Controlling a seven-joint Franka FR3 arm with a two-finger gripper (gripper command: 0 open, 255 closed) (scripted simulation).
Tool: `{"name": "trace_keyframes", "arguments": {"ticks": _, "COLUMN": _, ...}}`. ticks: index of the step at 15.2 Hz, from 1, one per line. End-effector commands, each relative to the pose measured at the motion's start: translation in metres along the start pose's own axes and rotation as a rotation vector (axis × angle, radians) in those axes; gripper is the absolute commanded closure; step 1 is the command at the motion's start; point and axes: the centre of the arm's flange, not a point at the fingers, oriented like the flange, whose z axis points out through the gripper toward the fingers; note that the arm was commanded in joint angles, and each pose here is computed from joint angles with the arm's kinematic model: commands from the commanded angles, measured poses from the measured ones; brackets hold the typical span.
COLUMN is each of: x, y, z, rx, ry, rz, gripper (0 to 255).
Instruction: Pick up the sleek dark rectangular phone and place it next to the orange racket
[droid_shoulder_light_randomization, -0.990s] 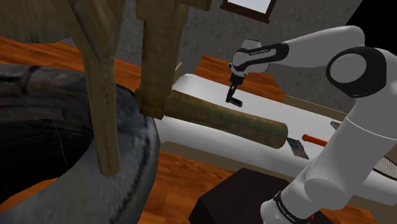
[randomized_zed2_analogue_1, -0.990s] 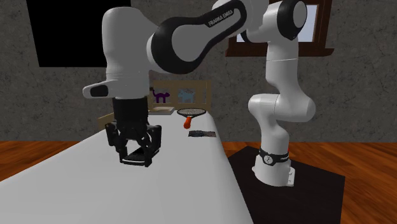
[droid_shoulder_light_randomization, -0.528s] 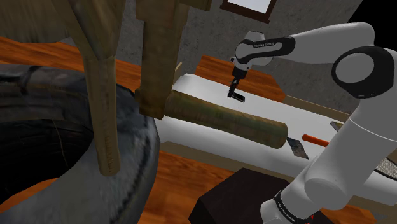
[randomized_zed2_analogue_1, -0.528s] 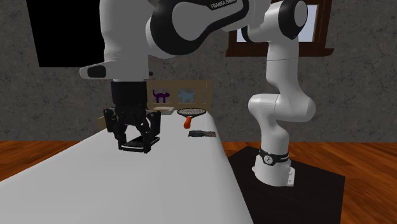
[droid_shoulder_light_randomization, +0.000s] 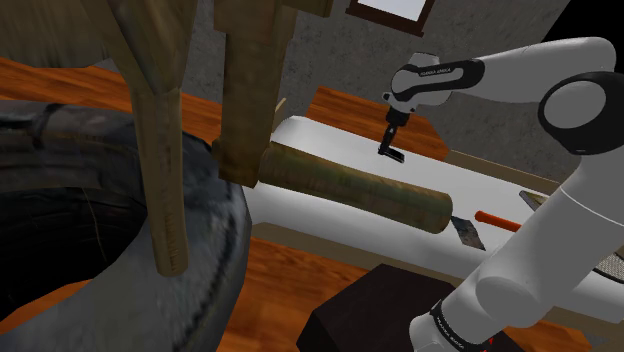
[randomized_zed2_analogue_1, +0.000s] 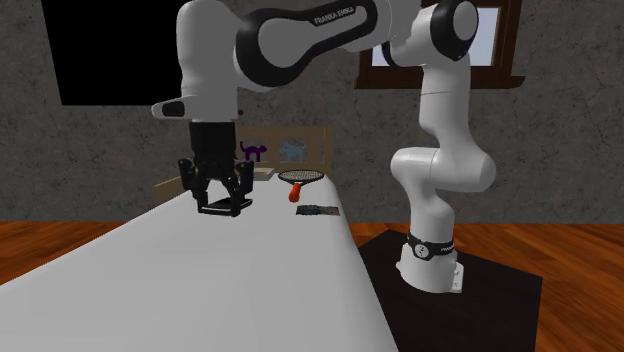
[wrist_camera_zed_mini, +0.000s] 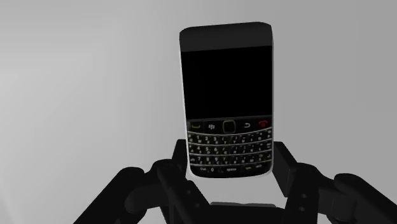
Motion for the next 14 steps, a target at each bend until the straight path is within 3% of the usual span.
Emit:
{"name": "trace_keyframes", "arguments": {"ticks": 1, "x": -0.023, "y": 0.013, "z": 0.001, "rx": 0.000, "ry": 0.000, "rz": -0.001, "gripper": 255}}
{"name": "trace_keyframes", "arguments": {"ticks": 14, "x": -0.176, "y": 0.091, "z": 0.004, "rx": 0.000, "ry": 0.000, "rz": -0.001, "gripper": 255}}
